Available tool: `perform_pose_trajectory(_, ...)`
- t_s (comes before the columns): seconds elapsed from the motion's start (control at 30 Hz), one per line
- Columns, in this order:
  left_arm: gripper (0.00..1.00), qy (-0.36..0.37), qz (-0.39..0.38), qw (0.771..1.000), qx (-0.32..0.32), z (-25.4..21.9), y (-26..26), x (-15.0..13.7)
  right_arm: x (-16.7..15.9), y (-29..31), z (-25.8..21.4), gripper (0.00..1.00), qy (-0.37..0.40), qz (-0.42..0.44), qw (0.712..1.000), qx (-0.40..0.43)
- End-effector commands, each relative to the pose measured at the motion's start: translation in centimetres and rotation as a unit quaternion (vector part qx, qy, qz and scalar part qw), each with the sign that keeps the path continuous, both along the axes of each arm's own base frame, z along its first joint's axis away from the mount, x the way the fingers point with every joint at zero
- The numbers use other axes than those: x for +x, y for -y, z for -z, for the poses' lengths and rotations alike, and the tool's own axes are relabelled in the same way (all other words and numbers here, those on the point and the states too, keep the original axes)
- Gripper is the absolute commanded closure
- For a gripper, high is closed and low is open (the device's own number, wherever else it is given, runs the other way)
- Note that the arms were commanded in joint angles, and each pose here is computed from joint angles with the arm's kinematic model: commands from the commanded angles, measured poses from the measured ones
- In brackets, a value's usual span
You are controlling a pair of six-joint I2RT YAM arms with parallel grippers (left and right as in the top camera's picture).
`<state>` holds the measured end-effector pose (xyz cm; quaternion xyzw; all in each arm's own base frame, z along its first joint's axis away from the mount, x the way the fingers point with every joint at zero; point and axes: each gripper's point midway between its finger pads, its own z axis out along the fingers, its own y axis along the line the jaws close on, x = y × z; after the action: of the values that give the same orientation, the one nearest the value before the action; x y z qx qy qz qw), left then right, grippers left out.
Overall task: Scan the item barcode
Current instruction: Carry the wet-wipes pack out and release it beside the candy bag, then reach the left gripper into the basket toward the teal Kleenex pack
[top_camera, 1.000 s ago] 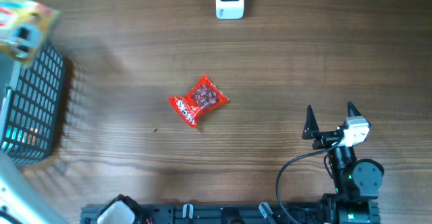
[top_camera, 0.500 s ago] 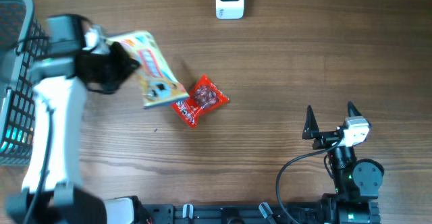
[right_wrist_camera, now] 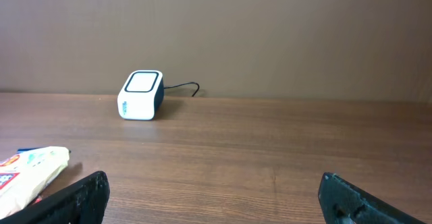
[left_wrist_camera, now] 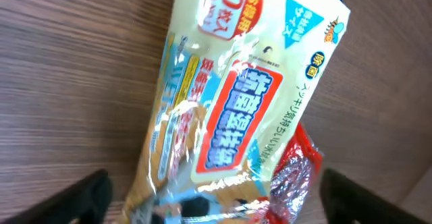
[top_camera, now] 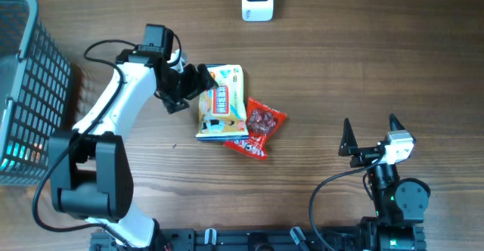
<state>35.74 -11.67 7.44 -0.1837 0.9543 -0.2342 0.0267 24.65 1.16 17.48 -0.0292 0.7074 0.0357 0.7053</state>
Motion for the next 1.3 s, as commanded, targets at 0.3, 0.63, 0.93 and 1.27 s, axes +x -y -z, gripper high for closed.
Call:
perform_pose_trajectory(0.3,0.0,0.269,-0.115,0.956,0.033,-24.3,-10.1,2.1,0.0,0.3,-0.2,0.0,0.005,0.007,1.0,-0.004)
perform_pose_trajectory(0.63,0.0,0.358,-0.4,0.783,0.314,-35.1,-28.7,-7.2,0.0,0.3,-0.2,0.0,0.005,0.007,1.0,-0.004)
perform_pose_trajectory(0.93,0.0,0.2,-0.517,0.734,0.393,-28.6,-40.6,-10.1,0.0,0.3,-0.2,0.0,0.005,0.007,1.0,-0.004)
perform_pose_trajectory(1.27,0.0,0.01,-0.526,0.765,0.372,-16.8,-45.9,-11.7,0.0,0.3,-0.2,0.0,0.005,0.007,1.0,-0.004)
